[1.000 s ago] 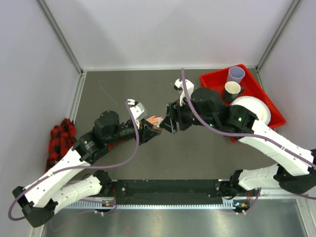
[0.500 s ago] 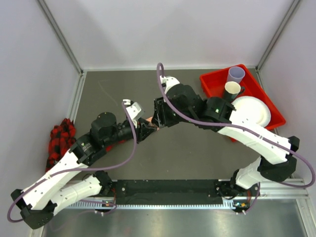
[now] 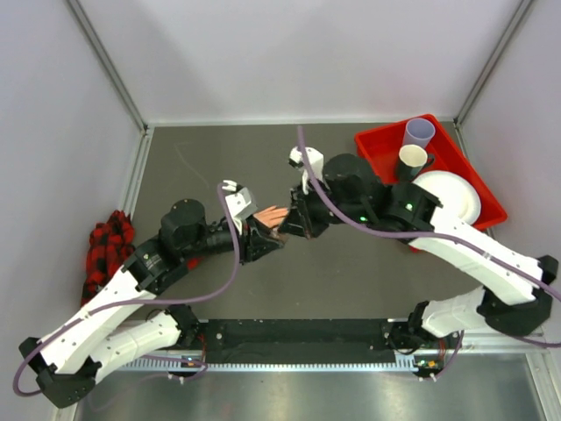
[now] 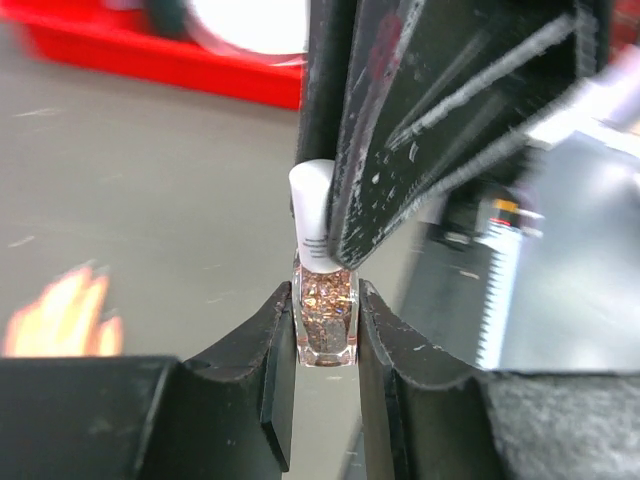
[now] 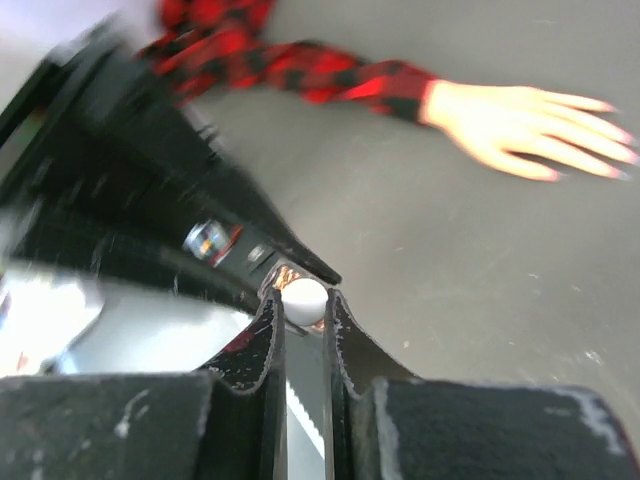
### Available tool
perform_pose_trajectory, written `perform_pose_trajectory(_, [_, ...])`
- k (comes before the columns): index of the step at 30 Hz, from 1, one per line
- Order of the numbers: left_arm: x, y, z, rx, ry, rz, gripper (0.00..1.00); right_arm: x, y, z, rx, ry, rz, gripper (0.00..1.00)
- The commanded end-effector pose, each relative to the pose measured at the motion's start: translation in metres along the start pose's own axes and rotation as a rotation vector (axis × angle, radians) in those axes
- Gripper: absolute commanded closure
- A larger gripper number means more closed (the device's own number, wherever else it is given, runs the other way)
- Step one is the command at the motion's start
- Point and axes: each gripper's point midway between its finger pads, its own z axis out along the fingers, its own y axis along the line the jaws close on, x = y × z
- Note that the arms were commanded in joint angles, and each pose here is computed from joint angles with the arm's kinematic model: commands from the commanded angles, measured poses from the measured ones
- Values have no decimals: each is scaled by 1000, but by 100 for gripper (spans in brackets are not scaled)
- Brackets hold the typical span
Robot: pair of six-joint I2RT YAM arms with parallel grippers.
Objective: Paint the nails
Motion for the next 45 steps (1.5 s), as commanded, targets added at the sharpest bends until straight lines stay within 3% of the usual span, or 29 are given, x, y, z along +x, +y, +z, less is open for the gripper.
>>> perform_pose_trajectory(1, [-38, -94, -29, 511, -119, 48, 100, 11, 38, -31, -363, -26, -201, 100])
perform_pose_trajectory(3, [-47, -118, -38, 695, -141, 63, 100, 15, 58, -52, -520, -76, -312, 100])
perform_pose_trajectory(5, [-43, -141, -57, 891, -65, -18, 100, 36, 73, -63, -678, -43, -366, 100])
perform_pose_trajectory(9, [-46, -141, -53, 930, -67, -8, 100, 47, 84, -75, -799, -35, -419, 100])
perform_pose_trajectory(13, [-39, -121, -32, 777, -42, 7, 100, 45, 74, -71, -726, -46, -422, 100])
perform_pose_trajectory(17, [-38, -82, -8, 485, -47, 20, 100, 28, 51, -64, -522, -87, -366, 97])
perform_pose_trajectory(19, [-38, -46, 6, 271, -55, 40, 100, 8, 28, -58, -340, -143, -314, 80])
perform_pose_trajectory(20, [-33, -35, 8, 207, -37, 38, 100, 9, 18, -53, -271, -117, -265, 63])
perform_pose_trajectory(23, [-29, 10, 11, -42, -47, 60, 100, -10, -16, -55, -22, -146, -108, 41])
perform_pose_trajectory(26, [-25, 36, 8, -185, -42, 73, 100, -26, -32, -57, 107, -204, 40, 36])
perform_pose_trajectory(30, [-31, 42, 5, -222, -74, 91, 100, -38, -30, -45, 152, -207, 123, 38])
perform_pose_trajectory(38, [-34, 42, 4, -229, -85, 82, 100, -52, -15, -12, 194, -170, 104, 55])
perform_pose_trajectory(45, [-36, 41, 1, -230, -101, 69, 100, -43, -9, 6, 164, -124, 106, 57])
